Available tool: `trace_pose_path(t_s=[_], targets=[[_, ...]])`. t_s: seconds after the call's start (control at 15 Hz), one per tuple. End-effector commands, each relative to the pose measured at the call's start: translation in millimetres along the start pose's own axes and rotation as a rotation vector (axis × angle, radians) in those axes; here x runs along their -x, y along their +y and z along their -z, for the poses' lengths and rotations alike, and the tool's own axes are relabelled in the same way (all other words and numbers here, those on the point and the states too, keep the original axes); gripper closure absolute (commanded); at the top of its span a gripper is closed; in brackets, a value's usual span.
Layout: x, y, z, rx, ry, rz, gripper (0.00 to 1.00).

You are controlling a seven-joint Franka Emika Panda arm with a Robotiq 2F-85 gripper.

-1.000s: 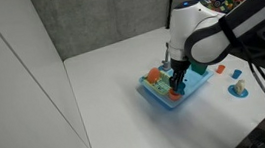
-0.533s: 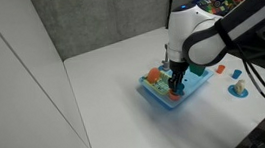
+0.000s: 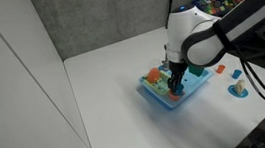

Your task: Remove blue cup from the sink and put it in the orange cup in front of the the dish drying rack

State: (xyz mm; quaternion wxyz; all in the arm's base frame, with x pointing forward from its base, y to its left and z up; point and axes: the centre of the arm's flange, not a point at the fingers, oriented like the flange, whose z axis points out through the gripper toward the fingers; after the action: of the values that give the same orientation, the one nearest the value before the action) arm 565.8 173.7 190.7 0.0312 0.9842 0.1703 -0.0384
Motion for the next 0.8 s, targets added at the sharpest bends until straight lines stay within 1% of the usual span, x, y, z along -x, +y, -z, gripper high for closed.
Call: trace_pose_path(t_s=[0.0,0.47,0.53,0.6,0.73], targets=[[-6.4,0.7,-0.6,0.016,0.013,0.017,0.68],[-6.1,1.0,-5.6,0.015,0.006,0.016,0.68],[-6.2,1.2,-6.1,0.016,0.004,0.016,0.65],[-6.4,1.4,-6.6,0.016,0.003,0.015,0.44],[-6.7,1.7,-6.9,0.016,0.002,0.014,0.17]])
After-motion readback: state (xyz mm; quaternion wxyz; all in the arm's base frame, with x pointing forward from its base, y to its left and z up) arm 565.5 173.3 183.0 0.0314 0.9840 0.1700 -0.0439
